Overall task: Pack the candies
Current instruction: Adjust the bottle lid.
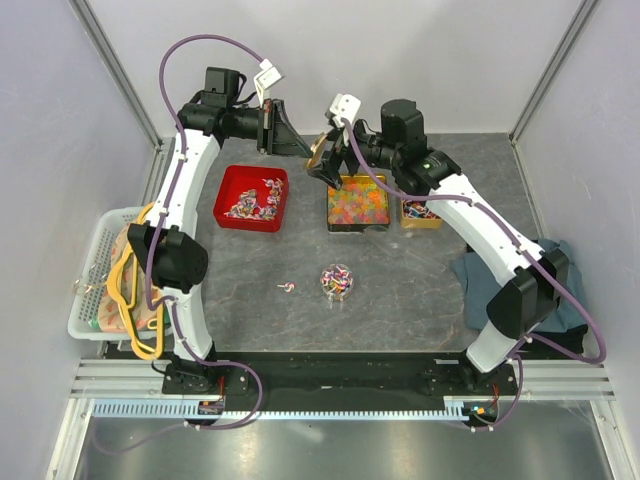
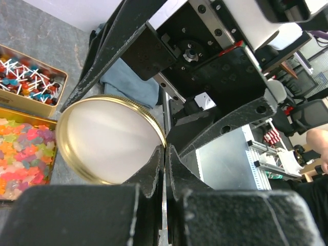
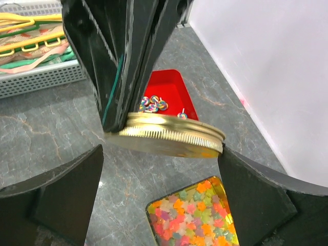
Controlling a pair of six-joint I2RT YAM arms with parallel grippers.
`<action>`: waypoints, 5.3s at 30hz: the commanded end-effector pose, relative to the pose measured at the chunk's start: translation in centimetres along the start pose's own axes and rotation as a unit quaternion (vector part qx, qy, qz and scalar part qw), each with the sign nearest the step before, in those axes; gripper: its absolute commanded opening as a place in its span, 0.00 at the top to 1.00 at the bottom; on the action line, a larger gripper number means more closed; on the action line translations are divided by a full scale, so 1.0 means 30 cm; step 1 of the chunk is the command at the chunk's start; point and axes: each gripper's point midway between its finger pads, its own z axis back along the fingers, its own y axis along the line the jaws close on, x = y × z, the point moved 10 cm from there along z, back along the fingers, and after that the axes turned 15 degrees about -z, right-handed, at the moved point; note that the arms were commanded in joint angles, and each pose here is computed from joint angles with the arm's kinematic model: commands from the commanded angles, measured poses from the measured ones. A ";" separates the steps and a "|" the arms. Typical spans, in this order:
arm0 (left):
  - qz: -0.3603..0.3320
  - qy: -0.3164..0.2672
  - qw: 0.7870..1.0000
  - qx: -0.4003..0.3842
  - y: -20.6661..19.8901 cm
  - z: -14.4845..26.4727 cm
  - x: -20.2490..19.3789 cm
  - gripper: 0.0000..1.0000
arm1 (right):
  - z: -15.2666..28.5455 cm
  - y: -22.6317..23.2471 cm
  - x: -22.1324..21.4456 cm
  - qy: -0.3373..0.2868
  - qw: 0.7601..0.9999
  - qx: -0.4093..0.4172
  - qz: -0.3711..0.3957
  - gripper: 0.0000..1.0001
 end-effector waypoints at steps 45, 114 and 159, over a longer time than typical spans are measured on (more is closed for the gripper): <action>-0.007 -0.039 0.975 -0.217 -0.308 -0.110 0.004 0.98 | 0.132 -0.255 -0.106 0.001 0.933 0.325 -0.157 0.02; 0.017 -0.054 0.986 -0.156 -0.030 -0.055 -0.082 0.00 | 0.229 -0.017 -0.037 -0.002 0.923 0.358 -0.143 1.00; -0.109 0.033 0.992 0.057 -0.034 -0.182 -0.171 0.63 | 0.193 -0.071 -0.055 -0.024 0.951 0.197 -0.236 1.00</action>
